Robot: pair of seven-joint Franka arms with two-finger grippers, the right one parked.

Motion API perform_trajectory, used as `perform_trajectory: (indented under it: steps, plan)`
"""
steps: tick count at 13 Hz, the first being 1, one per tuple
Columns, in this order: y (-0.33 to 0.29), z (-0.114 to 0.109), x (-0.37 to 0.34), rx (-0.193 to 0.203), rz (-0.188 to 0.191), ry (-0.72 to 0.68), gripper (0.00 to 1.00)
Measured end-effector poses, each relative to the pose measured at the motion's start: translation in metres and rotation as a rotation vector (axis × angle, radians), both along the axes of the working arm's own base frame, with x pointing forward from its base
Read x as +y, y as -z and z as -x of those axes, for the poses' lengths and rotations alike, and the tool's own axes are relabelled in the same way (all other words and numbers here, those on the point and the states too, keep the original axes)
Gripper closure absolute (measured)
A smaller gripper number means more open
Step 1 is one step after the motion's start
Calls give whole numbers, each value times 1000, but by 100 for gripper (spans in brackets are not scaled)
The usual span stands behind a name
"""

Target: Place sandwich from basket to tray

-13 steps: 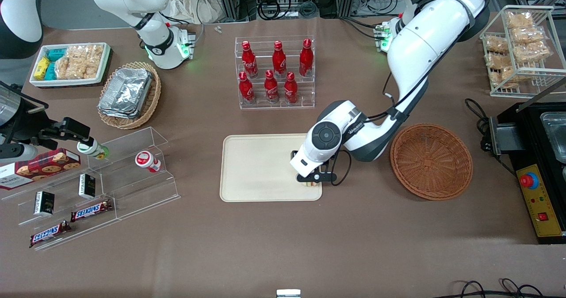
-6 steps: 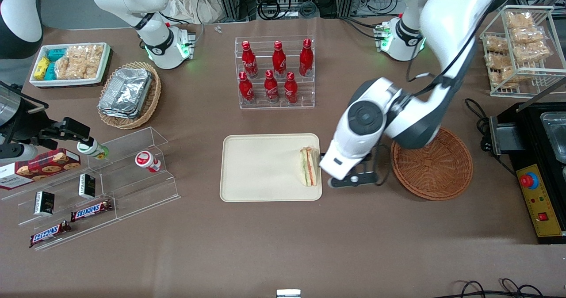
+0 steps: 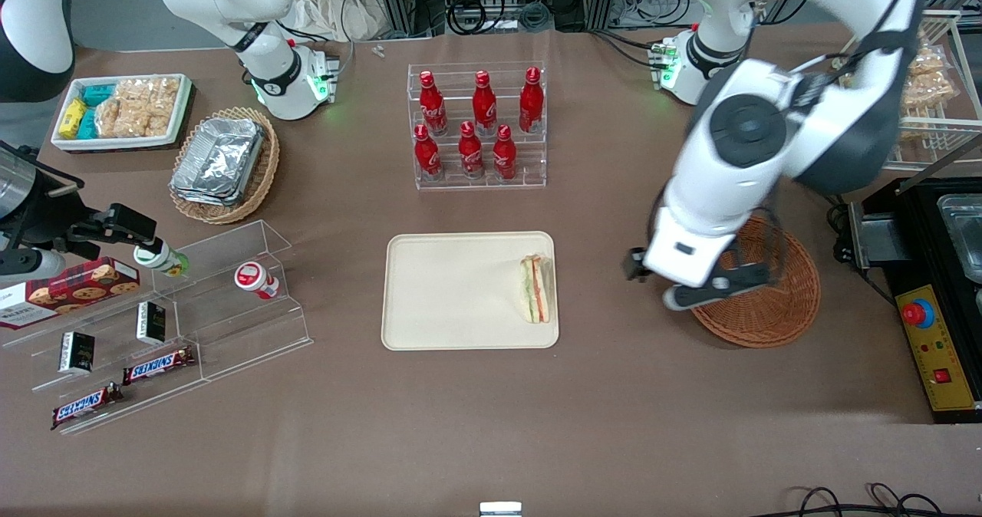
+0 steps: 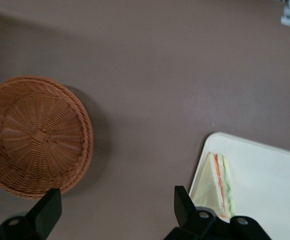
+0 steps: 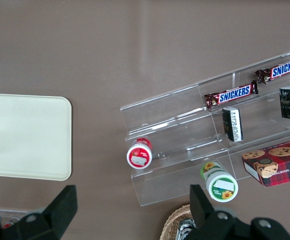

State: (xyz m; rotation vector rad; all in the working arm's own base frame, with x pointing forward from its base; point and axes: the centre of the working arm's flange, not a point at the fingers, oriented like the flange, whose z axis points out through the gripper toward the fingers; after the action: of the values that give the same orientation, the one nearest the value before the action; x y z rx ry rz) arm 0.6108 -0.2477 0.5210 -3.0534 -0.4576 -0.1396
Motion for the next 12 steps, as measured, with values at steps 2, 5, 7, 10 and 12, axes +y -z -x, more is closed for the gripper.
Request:
perform_trajectory:
  steps: [2,5,7,10,12]
  plan:
    - [-9,2,12,5,-11,-22,0]
    - [-28,6,48,38,-21,-60,0]
    - [-52,6,111,70,11,-54,0]
    - [-80,9,208,68,42,-37,0]
    - [-83,12,241,72,50,-21,0]
